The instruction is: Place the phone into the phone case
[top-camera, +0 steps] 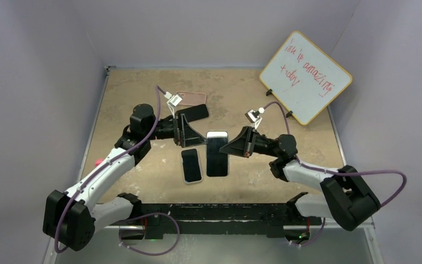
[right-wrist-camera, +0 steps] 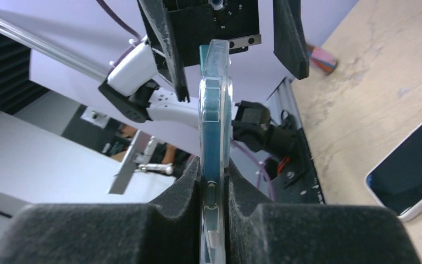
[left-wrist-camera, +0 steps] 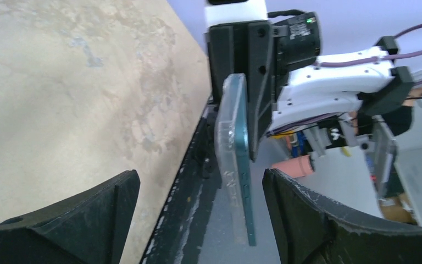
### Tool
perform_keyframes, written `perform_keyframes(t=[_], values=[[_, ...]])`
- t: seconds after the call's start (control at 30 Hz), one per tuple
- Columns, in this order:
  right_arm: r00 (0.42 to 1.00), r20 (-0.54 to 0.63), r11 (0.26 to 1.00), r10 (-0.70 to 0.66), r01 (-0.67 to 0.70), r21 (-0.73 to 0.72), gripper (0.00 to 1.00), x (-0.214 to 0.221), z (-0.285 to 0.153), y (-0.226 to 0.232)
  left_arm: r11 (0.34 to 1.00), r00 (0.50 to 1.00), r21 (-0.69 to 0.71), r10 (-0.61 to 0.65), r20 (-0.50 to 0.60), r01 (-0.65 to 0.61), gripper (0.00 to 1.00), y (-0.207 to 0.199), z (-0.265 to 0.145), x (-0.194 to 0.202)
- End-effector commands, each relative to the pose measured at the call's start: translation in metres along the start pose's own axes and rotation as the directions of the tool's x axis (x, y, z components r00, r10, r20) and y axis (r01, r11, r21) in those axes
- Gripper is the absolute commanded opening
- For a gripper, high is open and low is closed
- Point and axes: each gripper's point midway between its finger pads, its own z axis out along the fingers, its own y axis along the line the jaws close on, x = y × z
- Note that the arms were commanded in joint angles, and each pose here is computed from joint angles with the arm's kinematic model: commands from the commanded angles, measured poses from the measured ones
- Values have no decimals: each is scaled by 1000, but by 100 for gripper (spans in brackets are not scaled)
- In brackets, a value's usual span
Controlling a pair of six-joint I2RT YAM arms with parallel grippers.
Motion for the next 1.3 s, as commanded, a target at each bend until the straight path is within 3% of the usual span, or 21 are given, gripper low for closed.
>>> perform_keyframes(t=[0.0,0.23,0.47,0.57,0.63,0.77,0.87,1.0,1.07,1.13,1.2,1.27], values=[[996,-18,964,-91,84,-253,0,-5,-1,60,987,998,149,58,40,-64,85,-31,-1,-11],[996,-39,964,-78,65,-258,0,-1,7,56,974,998,226,14,56,-26,81,-36,4,-8],[996,-45,959,-79,64,-278,0,0,13,62,975,998,220,-2,57,-10,84,-32,10,-2],[996,-46,958,-77,61,-279,0,1,14,62,973,998,230,-2,57,-11,78,-36,13,-1],[996,-47,958,-75,59,-279,0,1,14,62,972,998,236,-6,58,-8,65,-39,15,-1],[997,-48,963,-53,38,-267,1,1,15,58,973,998,228,-33,57,19,24,-37,16,-1],[999,-37,968,-37,26,-249,13,1,15,53,976,997,212,-51,53,38,0,-34,17,0],[1000,-6,980,-7,5,-199,34,-3,17,40,985,996,159,-72,53,63,0,-26,17,0],[1000,3,985,5,-5,-170,36,-5,19,33,988,996,141,-74,51,66,0,-26,17,-1],[1000,12,992,11,-9,-130,26,-7,21,24,988,996,136,-79,45,72,0,-27,17,-2],[1000,24,995,6,-4,-96,5,-9,22,19,989,996,131,-78,33,73,1,-29,17,-3],[999,49,997,-9,13,-76,0,-13,23,17,990,997,119,-73,21,70,25,-30,16,-4]])
